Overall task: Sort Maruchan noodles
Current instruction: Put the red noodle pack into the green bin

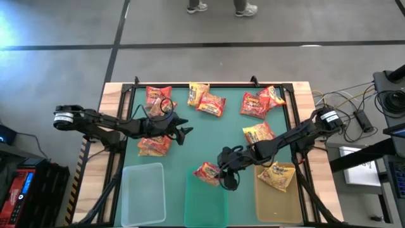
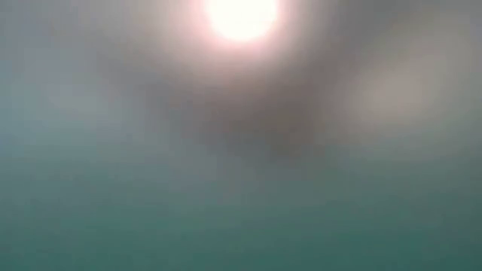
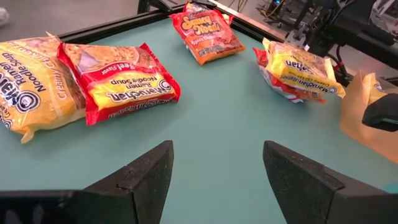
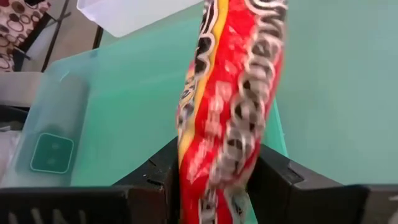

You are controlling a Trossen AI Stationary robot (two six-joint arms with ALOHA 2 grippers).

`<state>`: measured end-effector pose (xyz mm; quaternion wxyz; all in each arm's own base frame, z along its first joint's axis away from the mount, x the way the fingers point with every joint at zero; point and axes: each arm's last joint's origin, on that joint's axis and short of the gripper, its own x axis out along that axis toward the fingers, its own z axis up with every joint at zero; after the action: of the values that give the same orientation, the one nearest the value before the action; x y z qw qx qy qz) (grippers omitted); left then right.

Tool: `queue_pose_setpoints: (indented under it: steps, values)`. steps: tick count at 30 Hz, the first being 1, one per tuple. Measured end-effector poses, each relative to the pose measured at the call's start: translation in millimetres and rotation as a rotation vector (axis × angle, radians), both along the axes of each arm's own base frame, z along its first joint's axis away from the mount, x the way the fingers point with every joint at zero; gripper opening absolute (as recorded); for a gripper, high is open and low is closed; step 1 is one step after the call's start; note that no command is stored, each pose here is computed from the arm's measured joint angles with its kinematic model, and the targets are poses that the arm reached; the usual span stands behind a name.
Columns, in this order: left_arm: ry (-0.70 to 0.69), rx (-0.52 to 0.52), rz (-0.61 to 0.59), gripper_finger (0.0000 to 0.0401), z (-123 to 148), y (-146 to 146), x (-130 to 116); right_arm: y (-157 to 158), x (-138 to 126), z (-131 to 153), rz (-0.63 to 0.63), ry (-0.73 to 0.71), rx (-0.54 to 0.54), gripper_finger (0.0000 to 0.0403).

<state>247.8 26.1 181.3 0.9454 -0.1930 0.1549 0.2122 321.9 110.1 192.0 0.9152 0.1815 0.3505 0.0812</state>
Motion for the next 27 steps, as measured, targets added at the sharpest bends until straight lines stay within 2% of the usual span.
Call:
queue_pose_setpoints:
  steps: [10, 14, 17, 24, 27]
  values:
    - [-0.003, 0.020, -0.009, 0.0233, 1, 0, 0, -6, 8, 11, -0.023, -0.031, 0.008, 0.0171]
    - [-0.008, 0.034, -0.014, 0.0233, 2, 0, 1, -15, 15, 23, -0.026, -0.004, -0.038, 0.0171]
    - [-0.008, 0.037, -0.015, 0.0233, 2, 0, 1, -23, 18, 33, -0.075, 0.046, -0.139, 0.0167]
    - [-0.010, 0.038, -0.016, 0.0233, 2, 0, 1, -51, 18, 53, -0.341, 0.137, -0.489, 0.0164]
    - [-0.007, 0.037, -0.015, 0.0233, 1, 0, 0, -64, 15, 54, -0.423, 0.198, -0.590, 0.0162]
